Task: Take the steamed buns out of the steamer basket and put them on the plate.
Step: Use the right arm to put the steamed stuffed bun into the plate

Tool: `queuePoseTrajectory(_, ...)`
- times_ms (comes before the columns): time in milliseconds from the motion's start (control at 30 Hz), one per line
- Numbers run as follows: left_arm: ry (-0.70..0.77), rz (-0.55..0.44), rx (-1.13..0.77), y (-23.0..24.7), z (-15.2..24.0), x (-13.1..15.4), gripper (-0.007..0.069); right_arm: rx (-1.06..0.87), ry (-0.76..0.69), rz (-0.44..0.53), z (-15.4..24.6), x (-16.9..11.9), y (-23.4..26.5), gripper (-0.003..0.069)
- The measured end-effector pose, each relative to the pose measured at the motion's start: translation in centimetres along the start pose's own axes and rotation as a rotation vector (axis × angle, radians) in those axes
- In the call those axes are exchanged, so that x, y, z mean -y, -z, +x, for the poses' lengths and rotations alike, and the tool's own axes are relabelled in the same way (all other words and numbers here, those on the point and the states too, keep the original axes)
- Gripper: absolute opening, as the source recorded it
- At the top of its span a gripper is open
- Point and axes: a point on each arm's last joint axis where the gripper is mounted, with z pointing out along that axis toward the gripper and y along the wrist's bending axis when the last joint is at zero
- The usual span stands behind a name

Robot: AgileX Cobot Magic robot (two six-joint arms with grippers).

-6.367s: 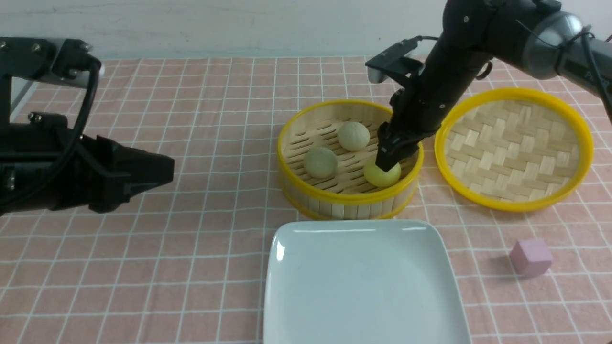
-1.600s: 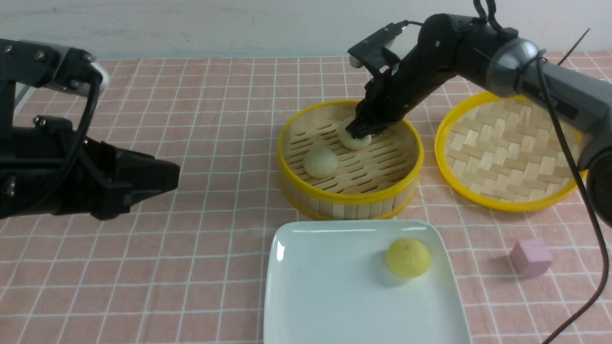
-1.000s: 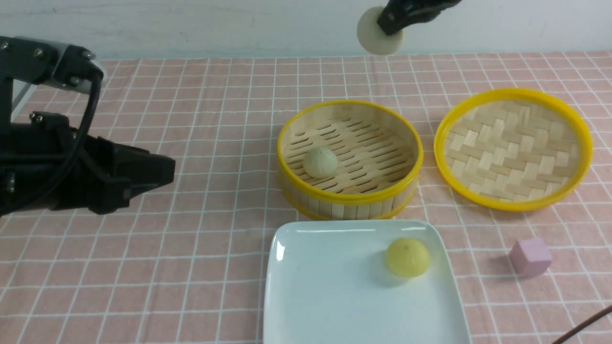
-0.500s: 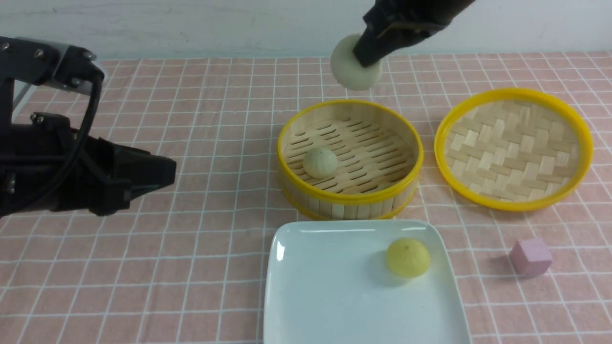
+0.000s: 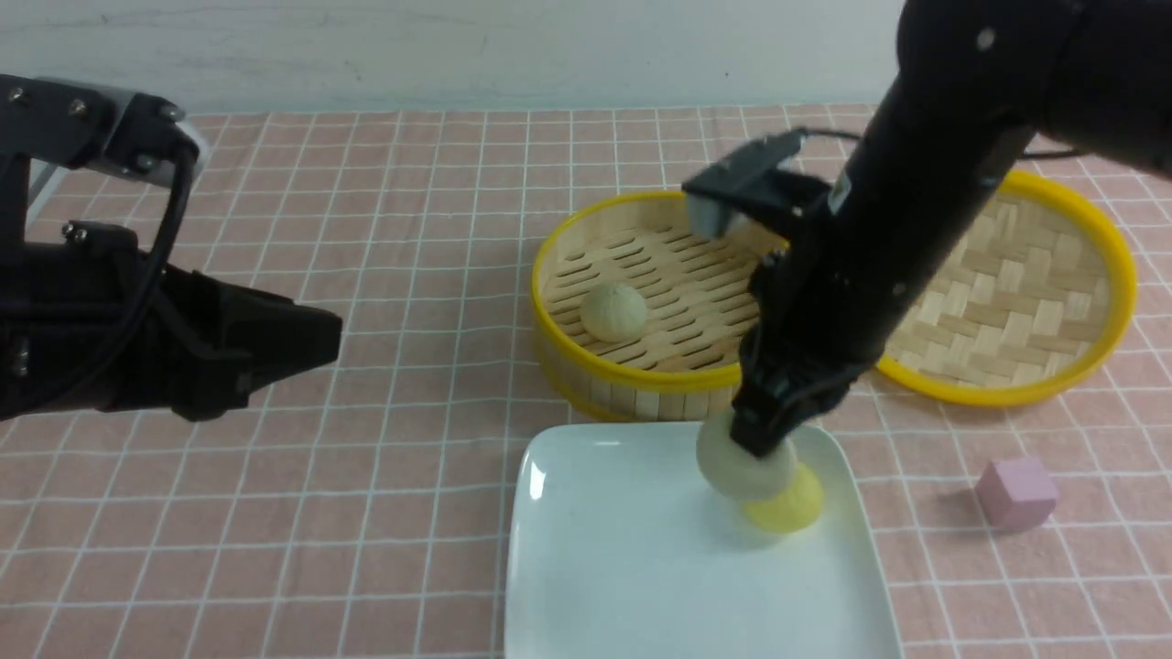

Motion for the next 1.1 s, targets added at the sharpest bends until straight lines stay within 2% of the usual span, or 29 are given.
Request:
queuePoseTrajectory(267,0.0,-0.001,0.001,0.0,0.0,0.0,0.0344,0.057,0.086,0.017,-0.5,1.1,-2.7,0.0021)
queuePoseTrajectory(767,0.0,-0.002,0.002,0.0,0.0,0.0,0.0344,0.047,0.059,0.002,-1.2,2.9,-6.8,0.0024)
queuePoseTrajectory(1100,0.0,-0.002,0.002,0.0,0.0,0.0,0.0344,0.07,0.09,0.02,-1.4,3.1,-6.9,0.0043)
